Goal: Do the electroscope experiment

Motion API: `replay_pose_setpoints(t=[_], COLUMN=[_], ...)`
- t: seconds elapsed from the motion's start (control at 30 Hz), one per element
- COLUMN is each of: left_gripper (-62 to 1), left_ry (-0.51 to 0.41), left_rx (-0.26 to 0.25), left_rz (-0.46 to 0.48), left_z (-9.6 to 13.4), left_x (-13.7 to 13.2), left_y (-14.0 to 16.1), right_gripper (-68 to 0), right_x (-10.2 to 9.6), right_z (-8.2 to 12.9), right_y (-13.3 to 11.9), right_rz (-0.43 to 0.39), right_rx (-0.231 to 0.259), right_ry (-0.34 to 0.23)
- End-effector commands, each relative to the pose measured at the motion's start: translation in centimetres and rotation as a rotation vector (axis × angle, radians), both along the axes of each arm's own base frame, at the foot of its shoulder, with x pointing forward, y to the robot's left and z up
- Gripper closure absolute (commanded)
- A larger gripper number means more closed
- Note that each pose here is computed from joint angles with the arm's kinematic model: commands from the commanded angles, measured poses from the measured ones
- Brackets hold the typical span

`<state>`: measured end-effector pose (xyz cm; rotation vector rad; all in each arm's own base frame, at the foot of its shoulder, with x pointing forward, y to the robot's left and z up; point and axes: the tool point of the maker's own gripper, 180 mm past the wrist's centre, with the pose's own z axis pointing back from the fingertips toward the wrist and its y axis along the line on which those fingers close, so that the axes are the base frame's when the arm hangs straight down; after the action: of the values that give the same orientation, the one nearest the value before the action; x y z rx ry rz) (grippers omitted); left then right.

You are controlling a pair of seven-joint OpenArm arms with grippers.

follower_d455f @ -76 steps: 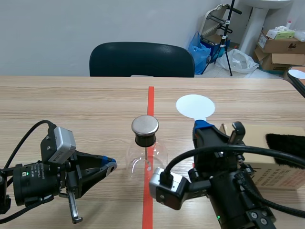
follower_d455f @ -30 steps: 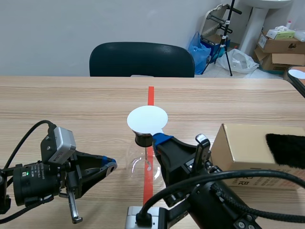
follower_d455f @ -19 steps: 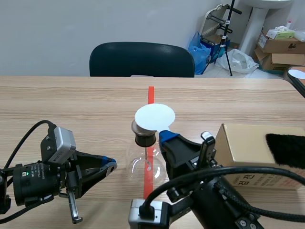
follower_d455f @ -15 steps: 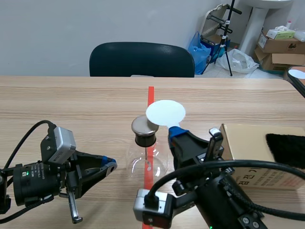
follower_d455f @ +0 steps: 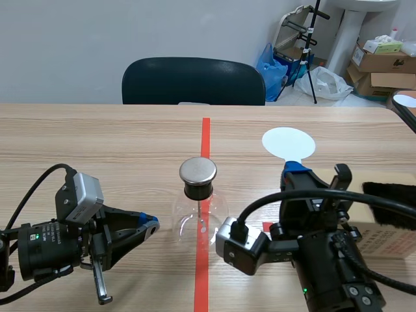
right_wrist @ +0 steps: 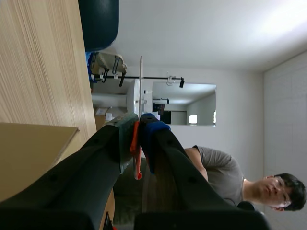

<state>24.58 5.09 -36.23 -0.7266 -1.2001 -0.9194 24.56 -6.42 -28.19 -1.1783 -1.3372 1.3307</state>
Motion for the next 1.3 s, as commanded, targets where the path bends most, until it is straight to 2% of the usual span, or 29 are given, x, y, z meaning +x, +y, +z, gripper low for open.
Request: replay_pose_setpoints(t=[0.0, 0.27, 0.4, 0.53, 0.87, 1.27], left_gripper=[-2.9, -2.9, -2.9, -3.0, -2.9, -2.9], left_ry=[-0.018, -0.018, -0.018, -0.018, -0.018, -0.018], left_rx=[-0.027, -0.027, -0.027, -0.027, -0.027, -0.027], left_rz=[0.005, 0.005, 0.005, 0.005, 0.005, 0.005], left_z=[0.8, 0.8, 0.8, 0.8, 0.8, 0.8], left_x=[0.4, 0.4, 0.4, 0.4, 0.4, 0.4], left_y=[-0.1, -0.1, -0.1, -0.1, -0.1, -0.1], right_gripper=[-1.0, -1.0, -1.0, -1.0, -1.0, -1.0], right_x=[0.5, 0.7, 0.7, 0.6, 0.0, -2.2], right_z=[1.3, 1.3, 1.3, 1.3, 1.2, 0.9], right_y=[-0.5, -2.0, -2.0, -1.4, 2.2, 6.9], right_rz=[-0.018, -0.102, -0.101, -0.065, 0.135, 0.423], right_rx=[0.007, 0.012, 0.012, 0.009, -0.002, -0.019], right_ry=[-0.044, -0.046, -0.046, -0.045, -0.040, -0.033])
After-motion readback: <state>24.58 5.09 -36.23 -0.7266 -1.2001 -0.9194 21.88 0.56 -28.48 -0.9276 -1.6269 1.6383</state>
